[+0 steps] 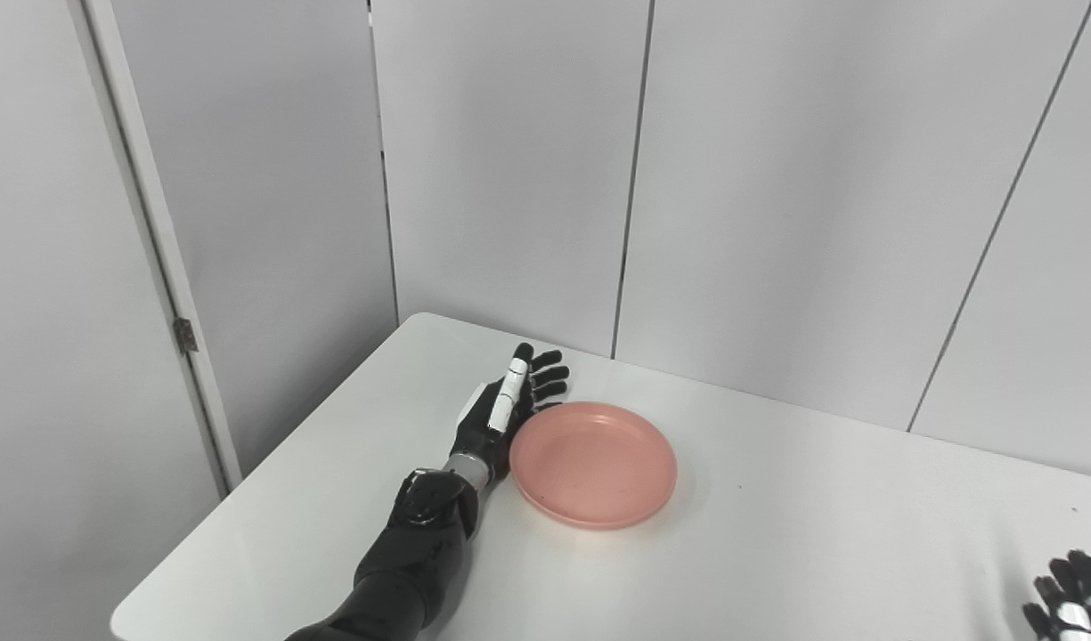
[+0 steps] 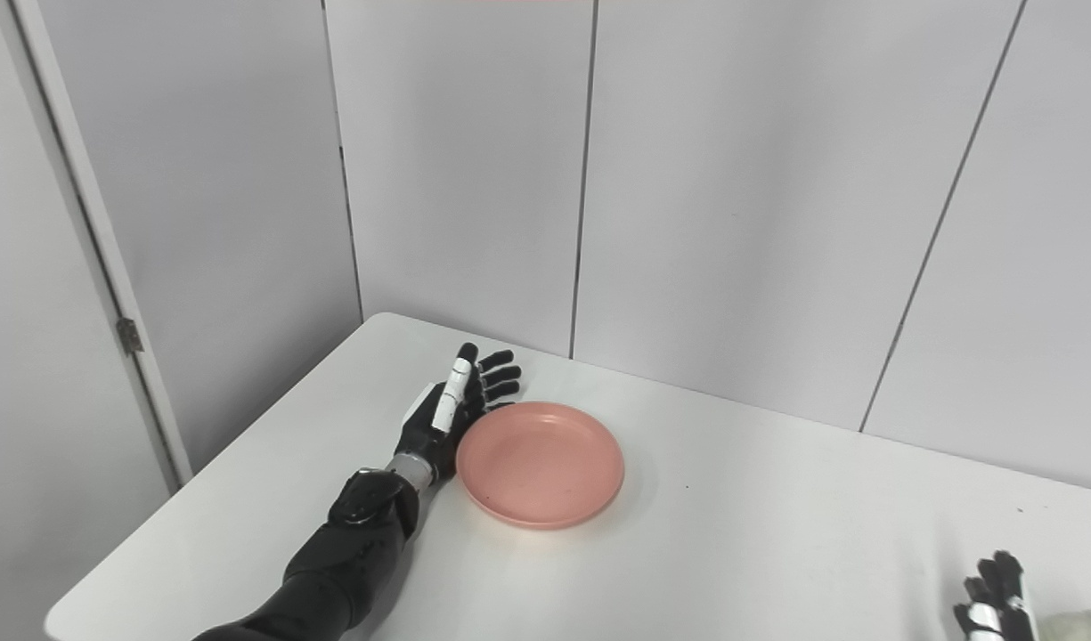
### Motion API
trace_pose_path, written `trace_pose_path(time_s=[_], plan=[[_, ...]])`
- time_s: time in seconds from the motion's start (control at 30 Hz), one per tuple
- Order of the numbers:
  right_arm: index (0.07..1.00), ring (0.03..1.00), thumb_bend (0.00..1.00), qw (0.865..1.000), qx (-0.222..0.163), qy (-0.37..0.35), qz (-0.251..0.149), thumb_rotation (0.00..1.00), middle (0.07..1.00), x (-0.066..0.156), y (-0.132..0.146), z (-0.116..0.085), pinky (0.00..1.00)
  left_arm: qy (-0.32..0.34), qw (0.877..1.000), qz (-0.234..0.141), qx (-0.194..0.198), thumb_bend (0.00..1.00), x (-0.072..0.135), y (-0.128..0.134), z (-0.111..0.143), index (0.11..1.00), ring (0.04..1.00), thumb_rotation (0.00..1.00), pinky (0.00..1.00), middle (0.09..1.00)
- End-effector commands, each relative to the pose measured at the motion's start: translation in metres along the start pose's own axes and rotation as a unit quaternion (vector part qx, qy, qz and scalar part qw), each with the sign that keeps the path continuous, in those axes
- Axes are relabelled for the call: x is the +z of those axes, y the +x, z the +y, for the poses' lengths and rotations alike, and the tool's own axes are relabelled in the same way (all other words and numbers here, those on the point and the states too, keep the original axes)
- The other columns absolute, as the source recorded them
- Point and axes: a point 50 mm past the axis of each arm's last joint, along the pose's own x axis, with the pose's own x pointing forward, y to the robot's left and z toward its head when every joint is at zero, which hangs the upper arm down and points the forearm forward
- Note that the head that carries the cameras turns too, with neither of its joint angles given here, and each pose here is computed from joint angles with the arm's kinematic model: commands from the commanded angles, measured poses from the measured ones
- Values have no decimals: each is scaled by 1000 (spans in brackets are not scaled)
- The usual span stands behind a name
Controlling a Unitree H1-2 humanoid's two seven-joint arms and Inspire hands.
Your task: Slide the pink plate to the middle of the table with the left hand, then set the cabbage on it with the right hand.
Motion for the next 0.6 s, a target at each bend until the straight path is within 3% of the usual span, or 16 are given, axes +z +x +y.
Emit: trace_pose_path(time_s=[0.0, 0.07, 0.17, 0.2, 0.33, 0.43, 0.57], plan=[[1000, 1000, 637, 999, 10, 2, -47, 826, 1000, 21, 14, 11, 1000, -2, 999, -23, -27, 880, 21, 14, -22, 808, 856, 984, 832, 834], [1000, 1000, 586, 999, 4, 1, -54, 852, 1000, 22, 15, 14, 1000, -9, 999, -19, -39, 868, 20, 12, -36, 802, 861, 991, 875, 826], [1000, 1000, 604, 999, -2, -2, -52, 813, 1000, 21, 16, 18, 1000, -23, 998, -12, -54, 855, 18, 8, -52, 802, 880, 996, 920, 829], [1000, 1000, 667, 999, -3, -7, -49, 855, 1000, 22, 17, 19, 1000, -25, 998, -9, -59, 823, 16, 7, -59, 800, 870, 993, 901, 824], [1000, 1000, 677, 998, -19, -21, -64, 892, 1000, 35, 24, 20, 1000, -29, 997, -13, -74, 786, 3, -5, -101, 838, 878, 1000, 898, 852], [1000, 1000, 714, 996, -31, -17, -77, 871, 1000, 49, 28, 22, 1000, -35, 995, -24, -85, 778, -2, -13, -126, 859, 877, 1000, 904, 868], [1000, 1000, 707, 993, -40, -30, -103, 864, 1000, 87, 36, 20, 1000, -57, 994, -21, -89, 815, -4, -22, -160, 866, 893, 998, 907, 880]])
